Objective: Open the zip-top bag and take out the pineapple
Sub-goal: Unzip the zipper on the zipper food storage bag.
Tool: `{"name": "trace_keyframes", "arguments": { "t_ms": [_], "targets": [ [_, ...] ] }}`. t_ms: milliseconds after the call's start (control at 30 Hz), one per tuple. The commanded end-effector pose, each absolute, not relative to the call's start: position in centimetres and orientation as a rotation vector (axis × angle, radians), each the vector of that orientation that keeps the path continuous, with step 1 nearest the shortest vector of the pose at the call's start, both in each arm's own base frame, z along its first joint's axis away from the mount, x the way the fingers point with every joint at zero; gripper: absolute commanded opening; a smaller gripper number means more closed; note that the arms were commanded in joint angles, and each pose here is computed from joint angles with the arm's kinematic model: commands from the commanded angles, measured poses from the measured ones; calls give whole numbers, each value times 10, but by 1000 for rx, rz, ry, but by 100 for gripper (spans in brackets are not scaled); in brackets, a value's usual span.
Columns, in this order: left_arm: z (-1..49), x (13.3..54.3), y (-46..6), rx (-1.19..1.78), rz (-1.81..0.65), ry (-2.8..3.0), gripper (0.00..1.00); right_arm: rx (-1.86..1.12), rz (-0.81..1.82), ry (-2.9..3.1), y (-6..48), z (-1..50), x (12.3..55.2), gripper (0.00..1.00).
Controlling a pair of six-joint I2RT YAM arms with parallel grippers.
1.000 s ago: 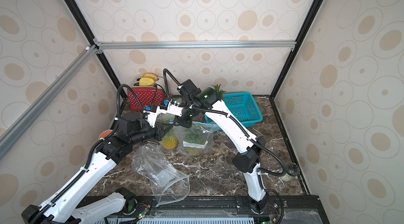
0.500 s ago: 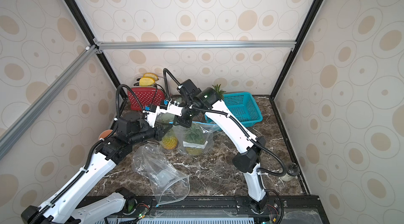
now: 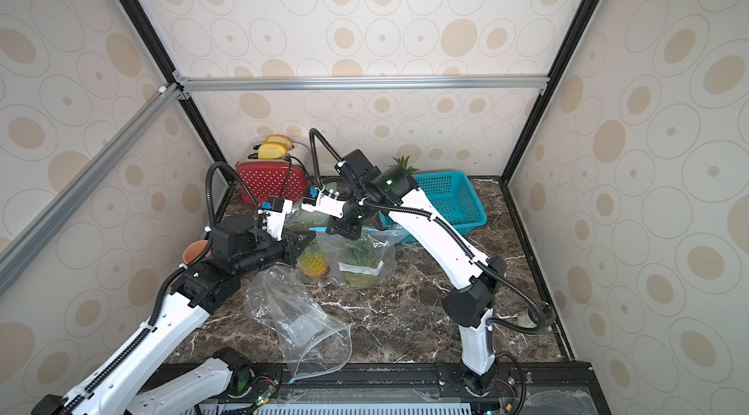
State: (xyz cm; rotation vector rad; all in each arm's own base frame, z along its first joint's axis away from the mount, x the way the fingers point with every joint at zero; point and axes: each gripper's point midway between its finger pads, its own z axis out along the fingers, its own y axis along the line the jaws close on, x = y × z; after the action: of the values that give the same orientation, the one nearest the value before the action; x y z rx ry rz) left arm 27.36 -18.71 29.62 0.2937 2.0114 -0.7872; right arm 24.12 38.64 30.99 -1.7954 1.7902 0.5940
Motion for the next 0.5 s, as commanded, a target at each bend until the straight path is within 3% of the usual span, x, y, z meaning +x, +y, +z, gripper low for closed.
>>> {"name": "trace_keyframes", "arguments": {
  "t_ms": [0, 467],
  "targets": [
    [306, 285, -166, 188, -689, 1971, 0, -1753, 452, 1919, 336, 310, 248, 6],
    [307, 297, -161, 130, -645, 1977, 0, -1423, 249, 2119, 228, 314, 258, 6]
  ]
}}
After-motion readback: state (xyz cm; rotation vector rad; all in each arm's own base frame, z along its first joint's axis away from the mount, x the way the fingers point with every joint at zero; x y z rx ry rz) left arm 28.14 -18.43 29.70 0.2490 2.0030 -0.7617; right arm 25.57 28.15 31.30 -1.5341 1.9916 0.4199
